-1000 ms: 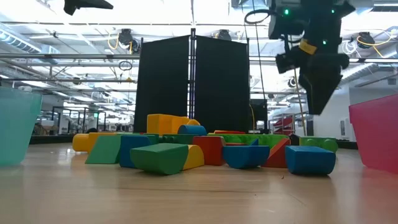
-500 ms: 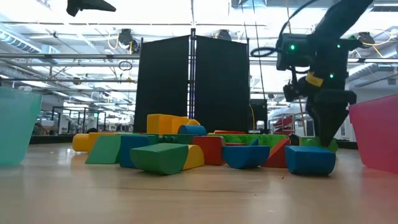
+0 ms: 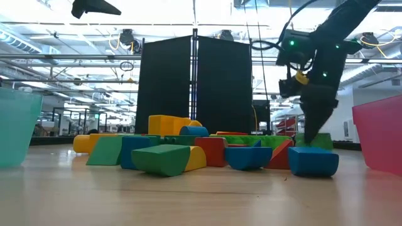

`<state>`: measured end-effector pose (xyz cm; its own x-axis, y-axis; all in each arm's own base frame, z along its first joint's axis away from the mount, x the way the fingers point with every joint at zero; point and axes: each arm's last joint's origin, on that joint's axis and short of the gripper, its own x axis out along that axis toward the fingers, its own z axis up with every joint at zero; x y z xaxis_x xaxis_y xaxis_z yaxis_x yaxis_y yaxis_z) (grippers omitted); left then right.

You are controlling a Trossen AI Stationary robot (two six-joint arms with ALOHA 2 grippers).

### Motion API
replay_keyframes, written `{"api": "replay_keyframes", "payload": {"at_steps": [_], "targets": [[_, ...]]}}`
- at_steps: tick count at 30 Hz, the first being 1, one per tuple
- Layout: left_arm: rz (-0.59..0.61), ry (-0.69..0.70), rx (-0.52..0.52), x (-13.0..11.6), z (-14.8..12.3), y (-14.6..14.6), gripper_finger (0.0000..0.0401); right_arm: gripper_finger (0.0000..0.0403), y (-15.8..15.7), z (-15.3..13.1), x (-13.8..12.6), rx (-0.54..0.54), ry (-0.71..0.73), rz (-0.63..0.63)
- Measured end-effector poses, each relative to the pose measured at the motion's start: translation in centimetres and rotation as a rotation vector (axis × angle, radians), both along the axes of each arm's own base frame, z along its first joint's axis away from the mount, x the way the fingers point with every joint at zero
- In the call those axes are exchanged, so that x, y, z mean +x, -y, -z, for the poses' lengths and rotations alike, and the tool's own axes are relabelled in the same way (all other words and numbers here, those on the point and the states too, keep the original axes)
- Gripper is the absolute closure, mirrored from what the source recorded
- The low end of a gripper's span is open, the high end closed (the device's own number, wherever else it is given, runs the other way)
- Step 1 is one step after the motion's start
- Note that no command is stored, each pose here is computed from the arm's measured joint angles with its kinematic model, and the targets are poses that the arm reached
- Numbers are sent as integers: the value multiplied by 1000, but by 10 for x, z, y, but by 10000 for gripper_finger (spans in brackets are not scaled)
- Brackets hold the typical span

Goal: Sort blocks by size
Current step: Put the 2-stud green game piece into the pink bin

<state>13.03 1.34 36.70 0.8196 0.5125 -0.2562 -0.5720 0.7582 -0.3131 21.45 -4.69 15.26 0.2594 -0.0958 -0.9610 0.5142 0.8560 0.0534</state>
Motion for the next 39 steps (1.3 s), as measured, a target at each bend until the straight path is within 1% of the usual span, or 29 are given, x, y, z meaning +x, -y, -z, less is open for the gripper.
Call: {"api": "replay_keyframes", "payload": {"at_steps": [1,4,7,10,13,16,20,23,25,28,30,33,36,39], "targets": [[0,0,0,0,0,0,146,387,0,0,0,-3,-2,9],[0,1,0,0,0,0,146,390,1,-4,3,0,7,38],[0,1,0,0,0,0,146,400,1,-12,8,-2,21,39],[1,1,1,0,0,0,146,402,2,-30,18,-11,72,33],[1,0,1,0,0,0,146,402,-1,-47,25,-11,72,10],[1,0,1,0,0,0,146,402,-8,-72,34,6,105,-10],[1,-1,2,0,0,0,146,403,-34,-113,42,97,165,-69],[1,-2,2,0,0,0,146,403,-64,-143,41,195,210,-128],[2,-3,2,0,0,0,146,403,-88,-160,37,250,235,-140],[5,-7,4,0,0,0,146,403,-123,-176,25,334,228,-127],[10,-10,6,0,0,0,146,403,-146,-178,16,392,207,-96],[11,-12,7,0,1,0,146,403,-175,-170,-1,445,124,-38],[13,-15,7,0,1,0,146,403,-194,-151,-16,425,32,17],[19,-25,21,1,1,0,146,403,-204,-130,-29,404,-39,63]]}}
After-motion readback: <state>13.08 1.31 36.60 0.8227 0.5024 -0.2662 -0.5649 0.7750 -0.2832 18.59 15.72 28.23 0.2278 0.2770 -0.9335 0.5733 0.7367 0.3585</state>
